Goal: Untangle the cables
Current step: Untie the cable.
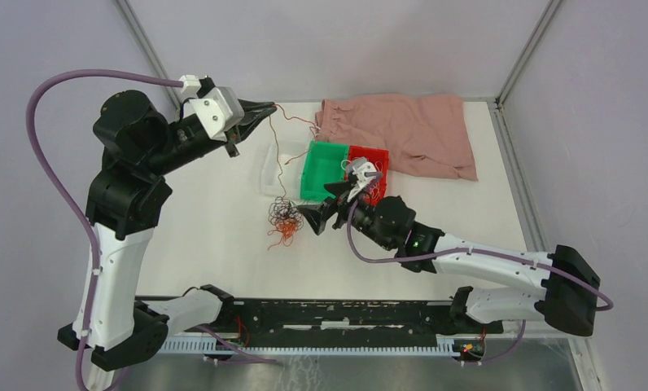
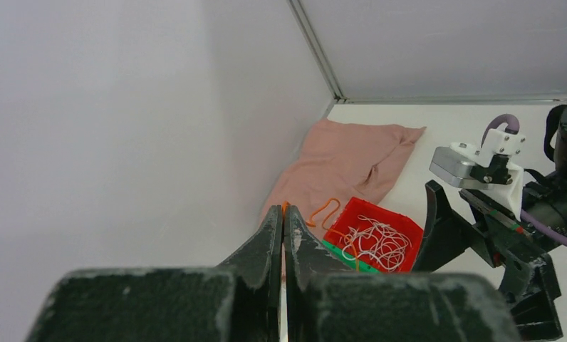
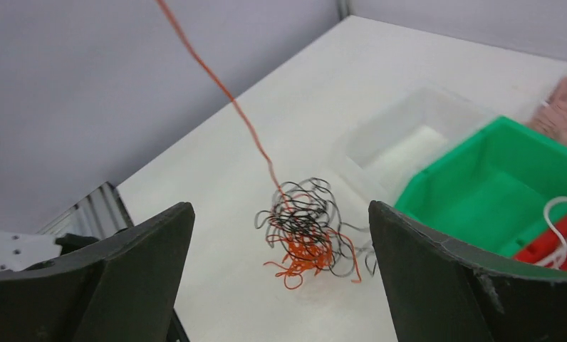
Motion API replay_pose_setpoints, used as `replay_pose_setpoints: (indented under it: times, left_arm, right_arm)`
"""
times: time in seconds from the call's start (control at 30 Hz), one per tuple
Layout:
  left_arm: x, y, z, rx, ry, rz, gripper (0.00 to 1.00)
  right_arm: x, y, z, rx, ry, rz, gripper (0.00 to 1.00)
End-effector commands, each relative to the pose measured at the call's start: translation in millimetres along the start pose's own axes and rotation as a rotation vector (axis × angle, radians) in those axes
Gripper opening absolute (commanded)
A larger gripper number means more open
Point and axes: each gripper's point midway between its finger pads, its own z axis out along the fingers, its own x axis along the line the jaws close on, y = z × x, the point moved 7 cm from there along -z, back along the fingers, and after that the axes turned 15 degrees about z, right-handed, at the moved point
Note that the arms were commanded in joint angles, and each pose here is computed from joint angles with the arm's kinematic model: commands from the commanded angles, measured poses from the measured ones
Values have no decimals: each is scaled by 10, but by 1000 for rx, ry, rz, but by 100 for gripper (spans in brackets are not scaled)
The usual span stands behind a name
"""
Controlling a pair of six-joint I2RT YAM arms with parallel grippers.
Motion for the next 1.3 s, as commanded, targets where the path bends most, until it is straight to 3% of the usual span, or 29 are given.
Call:
replay_pose_setpoints:
  times: [0.0,0.23,0.4,0.53,0.73,1.03,1.27]
  left_arm:
    - [-18,103,-39,-53,-14,26,3]
    - [-35,125,-53,-60,-24,13,3]
    - [-17,215,-79,-87,-24,-1,3]
    - [-9,347,-109,-127,-45,-40,3]
    - [91,534,-166,-171,-5,-50,3]
    - [397,770,-375,-193,216,122,3]
    - [752,1070,-599,-215,438,317,3]
  right_arm:
    - [384,162,23,80,237,-108,99]
    - [569,229,347,58,283,-114,96]
    - [456,134,636,34,177,-117,90]
    - [373,-43,740,66,163,-95,75]
    - [91,-548,762,137,102,11,73]
    - [-437,-1285,762,229,-83,105,69]
    - [-612,-1496,703,243,-144,148,70]
